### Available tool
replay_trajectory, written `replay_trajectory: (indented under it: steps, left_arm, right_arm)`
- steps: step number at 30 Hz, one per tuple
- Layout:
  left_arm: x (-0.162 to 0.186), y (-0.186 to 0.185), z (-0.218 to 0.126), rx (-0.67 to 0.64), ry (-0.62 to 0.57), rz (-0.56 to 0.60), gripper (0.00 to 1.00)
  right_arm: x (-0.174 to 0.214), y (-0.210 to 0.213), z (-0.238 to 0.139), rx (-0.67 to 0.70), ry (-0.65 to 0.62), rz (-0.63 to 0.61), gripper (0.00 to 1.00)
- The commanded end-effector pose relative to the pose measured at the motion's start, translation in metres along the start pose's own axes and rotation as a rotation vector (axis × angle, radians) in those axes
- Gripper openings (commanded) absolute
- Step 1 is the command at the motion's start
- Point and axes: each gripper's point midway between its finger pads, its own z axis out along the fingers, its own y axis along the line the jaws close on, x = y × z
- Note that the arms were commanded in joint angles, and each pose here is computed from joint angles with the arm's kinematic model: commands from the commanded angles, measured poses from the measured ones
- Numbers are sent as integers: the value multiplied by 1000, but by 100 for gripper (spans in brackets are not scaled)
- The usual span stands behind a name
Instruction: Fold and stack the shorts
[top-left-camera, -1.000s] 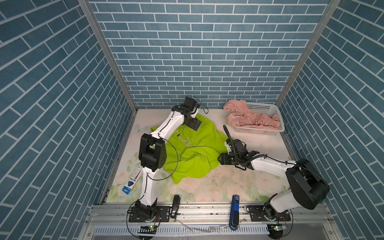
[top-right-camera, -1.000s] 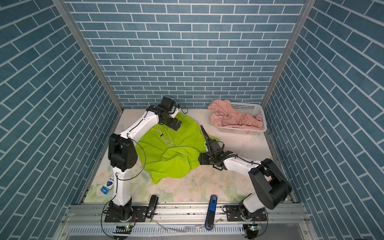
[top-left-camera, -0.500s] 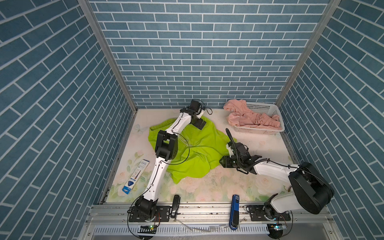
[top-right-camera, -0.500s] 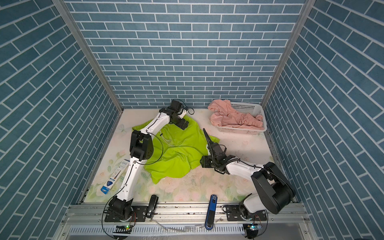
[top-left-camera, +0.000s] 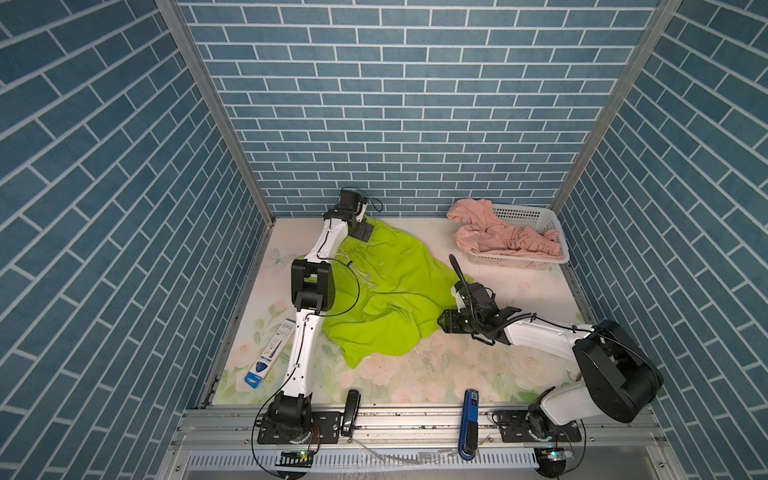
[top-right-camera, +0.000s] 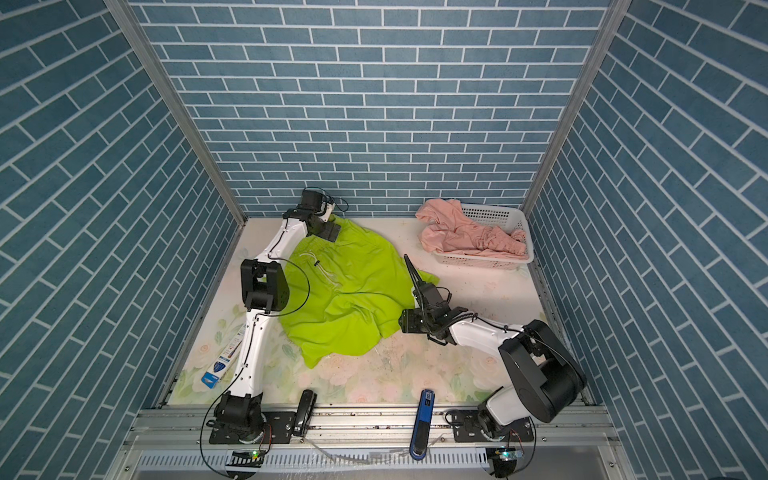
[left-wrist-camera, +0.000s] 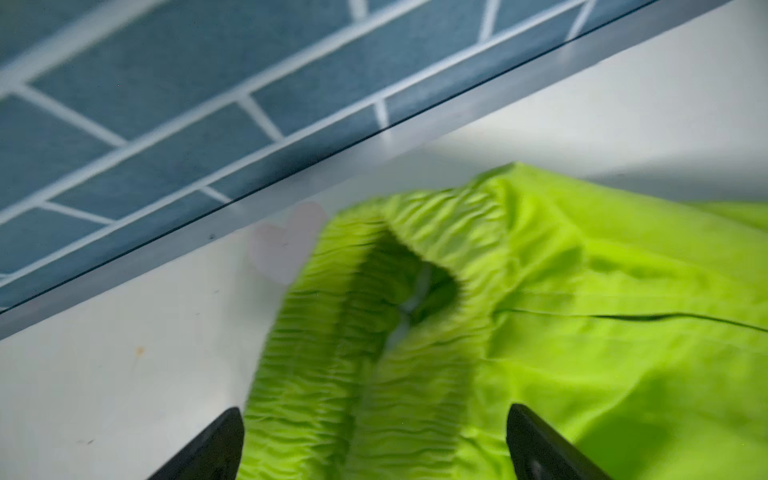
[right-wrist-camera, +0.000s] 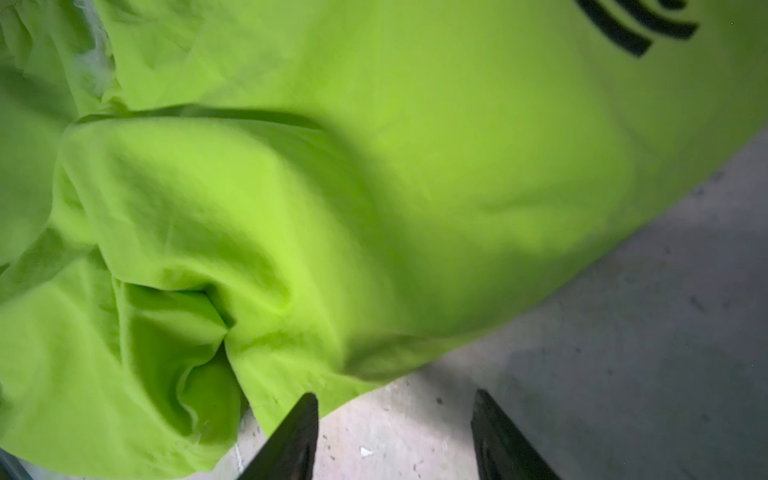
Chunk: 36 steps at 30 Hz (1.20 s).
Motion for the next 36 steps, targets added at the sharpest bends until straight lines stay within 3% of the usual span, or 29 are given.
replay_trajectory:
  steps: [1, 7, 13, 18, 24, 26, 32, 36]
  left_arm:
    - [1, 24, -7, -93, 23, -37, 100]
    - [18, 20, -66, -64, 124, -168, 100]
    - [81, -8, -141, 14, 202, -398, 100]
    - [140, -38, -190, 108, 224, -507, 100]
    - [200, -36, -199, 11, 289, -546, 100]
    - [206, -41, -195, 21, 294, -563, 100]
    - [217, -44, -192, 22, 303, -569, 100]
    - [222, -41, -193, 4, 311, -567, 100]
  right_arm:
    - [-7, 4, -4, 6, 5, -33, 60]
    - [-8, 32, -19, -96, 4, -154, 61]
    - [30, 83, -23, -222, 97, -382, 63]
    - [50, 91, -7, -193, 173, -467, 64]
    - [47, 75, 8, -84, 188, -461, 62]
    - [45, 72, 11, -57, 193, -456, 58]
    - [48, 91, 21, -155, 201, -482, 57]
    - [49, 88, 34, -125, 241, -486, 54]
